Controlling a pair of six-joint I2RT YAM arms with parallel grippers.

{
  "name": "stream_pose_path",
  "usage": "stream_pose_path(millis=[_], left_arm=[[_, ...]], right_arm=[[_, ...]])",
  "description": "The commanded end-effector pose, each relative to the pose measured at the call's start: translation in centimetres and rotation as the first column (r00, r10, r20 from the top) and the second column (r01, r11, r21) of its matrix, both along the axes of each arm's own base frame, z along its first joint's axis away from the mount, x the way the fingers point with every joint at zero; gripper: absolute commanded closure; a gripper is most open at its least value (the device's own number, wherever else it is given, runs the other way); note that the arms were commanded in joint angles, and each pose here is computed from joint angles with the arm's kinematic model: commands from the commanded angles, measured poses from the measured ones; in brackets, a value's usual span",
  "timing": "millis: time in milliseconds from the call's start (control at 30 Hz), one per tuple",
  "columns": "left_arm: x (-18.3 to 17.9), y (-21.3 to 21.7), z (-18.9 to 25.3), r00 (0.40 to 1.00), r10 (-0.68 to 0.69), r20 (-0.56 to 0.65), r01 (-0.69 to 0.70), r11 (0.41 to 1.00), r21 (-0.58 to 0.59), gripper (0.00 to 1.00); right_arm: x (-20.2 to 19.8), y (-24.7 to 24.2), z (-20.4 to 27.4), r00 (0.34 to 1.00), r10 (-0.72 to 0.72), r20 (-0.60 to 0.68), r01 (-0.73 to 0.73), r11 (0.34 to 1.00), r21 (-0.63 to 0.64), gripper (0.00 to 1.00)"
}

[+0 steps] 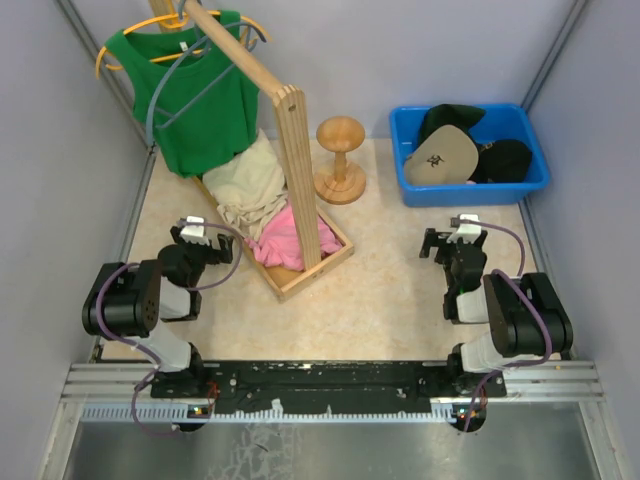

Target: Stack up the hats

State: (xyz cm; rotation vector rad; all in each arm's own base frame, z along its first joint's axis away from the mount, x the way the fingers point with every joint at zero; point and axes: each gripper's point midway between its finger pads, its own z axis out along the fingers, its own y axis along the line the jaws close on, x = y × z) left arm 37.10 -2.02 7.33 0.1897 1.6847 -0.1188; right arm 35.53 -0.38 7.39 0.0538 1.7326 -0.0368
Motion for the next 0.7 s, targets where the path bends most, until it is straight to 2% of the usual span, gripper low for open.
stream_pose_path(millis=[0, 433, 533, 600, 667], left_arm=[[0.7, -1.0, 2.0, 0.998, -0.036, 0.058, 0.037, 0.999, -0.017, 0.0], [0.6, -1.0, 2.2, 0.997, -0.033, 0.068, 0.035, 0.999, -0.018, 0.0], [0.4, 0.5, 3.6, 0.995, 0.065, 0.07, -0.062, 0.997, -0.046, 0.0], [0.4, 0.7, 5.7, 0.994, 0.079, 0.073, -0.075, 0.996, -0.048, 0.0], [0.3, 0.9, 6.7, 0.995, 0.097, 0.023, -0.095, 0.993, -0.073, 0.0]], right_arm=[[1.2, -0.6, 3.1, 0.995, -0.025, 0.101, 0.025, 1.0, 0.003, 0.01], [1.1, -0.6, 3.1, 0.994, -0.028, 0.102, 0.028, 1.0, 0.002, 0.01], [1.1, -0.4, 3.6, 0.994, -0.019, 0.111, 0.019, 1.0, -0.003, 0.06], [1.3, 0.2, 4.3, 0.995, 0.001, 0.099, 0.002, 1.0, -0.03, 0.08], [1.4, 1.5, 5.0, 0.998, 0.032, 0.06, -0.027, 0.997, -0.073, 0.09]])
